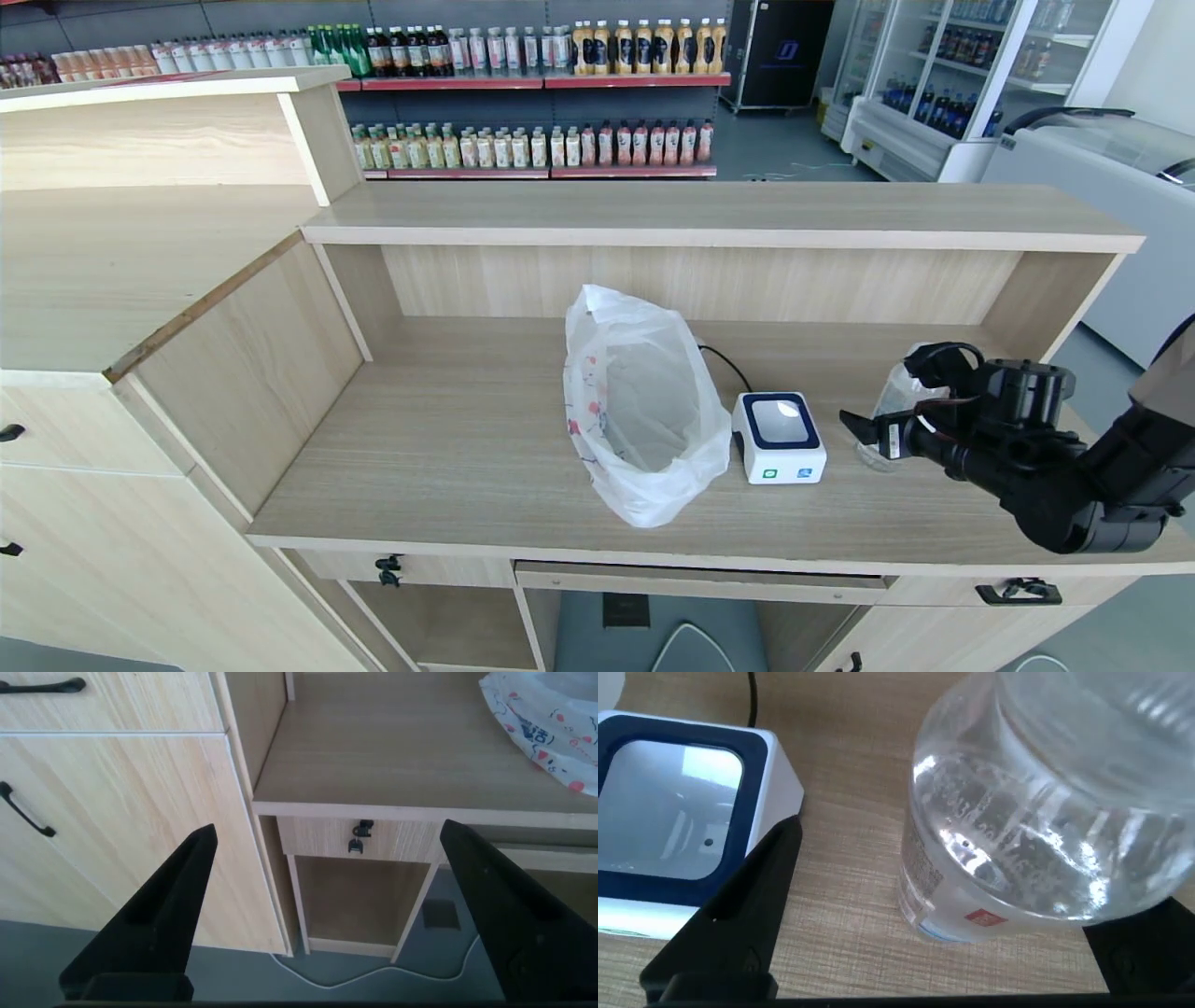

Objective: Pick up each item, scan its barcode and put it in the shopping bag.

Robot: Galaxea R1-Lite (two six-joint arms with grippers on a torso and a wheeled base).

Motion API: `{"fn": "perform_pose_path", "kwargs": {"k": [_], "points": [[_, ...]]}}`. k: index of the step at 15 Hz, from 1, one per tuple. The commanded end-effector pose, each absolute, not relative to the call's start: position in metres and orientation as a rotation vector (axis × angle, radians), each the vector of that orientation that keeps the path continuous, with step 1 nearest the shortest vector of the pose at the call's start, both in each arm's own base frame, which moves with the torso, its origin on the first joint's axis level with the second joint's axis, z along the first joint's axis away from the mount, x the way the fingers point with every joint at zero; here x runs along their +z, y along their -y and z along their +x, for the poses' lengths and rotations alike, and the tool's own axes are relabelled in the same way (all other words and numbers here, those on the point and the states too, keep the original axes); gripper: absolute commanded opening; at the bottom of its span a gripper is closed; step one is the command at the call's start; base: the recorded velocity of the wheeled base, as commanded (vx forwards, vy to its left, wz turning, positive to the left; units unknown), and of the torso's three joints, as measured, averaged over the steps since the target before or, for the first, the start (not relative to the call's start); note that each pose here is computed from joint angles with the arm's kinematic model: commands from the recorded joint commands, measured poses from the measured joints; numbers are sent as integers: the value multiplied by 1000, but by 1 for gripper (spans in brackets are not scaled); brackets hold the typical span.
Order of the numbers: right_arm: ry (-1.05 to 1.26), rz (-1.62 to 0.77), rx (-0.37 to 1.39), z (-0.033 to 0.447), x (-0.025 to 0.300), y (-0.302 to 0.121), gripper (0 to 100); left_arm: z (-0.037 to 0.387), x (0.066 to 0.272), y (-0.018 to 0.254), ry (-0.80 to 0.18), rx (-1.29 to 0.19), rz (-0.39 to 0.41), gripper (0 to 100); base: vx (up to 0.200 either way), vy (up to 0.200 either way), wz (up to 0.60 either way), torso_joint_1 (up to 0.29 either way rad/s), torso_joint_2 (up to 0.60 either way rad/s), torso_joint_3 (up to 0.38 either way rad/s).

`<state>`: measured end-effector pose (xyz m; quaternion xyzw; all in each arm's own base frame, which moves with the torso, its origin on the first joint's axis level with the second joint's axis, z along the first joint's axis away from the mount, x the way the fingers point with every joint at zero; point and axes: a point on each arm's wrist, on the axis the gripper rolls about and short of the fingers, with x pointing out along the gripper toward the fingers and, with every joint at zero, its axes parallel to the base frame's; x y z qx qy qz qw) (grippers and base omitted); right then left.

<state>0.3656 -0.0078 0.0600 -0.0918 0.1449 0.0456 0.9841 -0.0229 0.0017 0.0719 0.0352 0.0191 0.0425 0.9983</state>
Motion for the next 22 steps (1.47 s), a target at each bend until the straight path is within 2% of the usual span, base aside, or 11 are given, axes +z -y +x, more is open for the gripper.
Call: {"fn": "perform_pose_path", "kwargs": {"k": [1,6,7,18,22], "points": [[-293,-185,93,367,58,8,100,-23,72,-2,-38,86,70,100,0,0,0,0,0,0],[-270,-181,93,368,60,9,100,-23,72,-2,-38,86,70,100,0,0,0,0,0,0],[-263,-178,100,368,61,9,0,-23,72,-2,-38,86,70,100,0,0,0,0,0,0],[-267,-172,54,358,61,27,0,-23,72,-2,-38,86,70,100,0,0,0,0,0,0],[-196,-109,58,350,91,33,0,-23,72,-2,-38,86,70,100,0,0,0,0,0,0]]}}
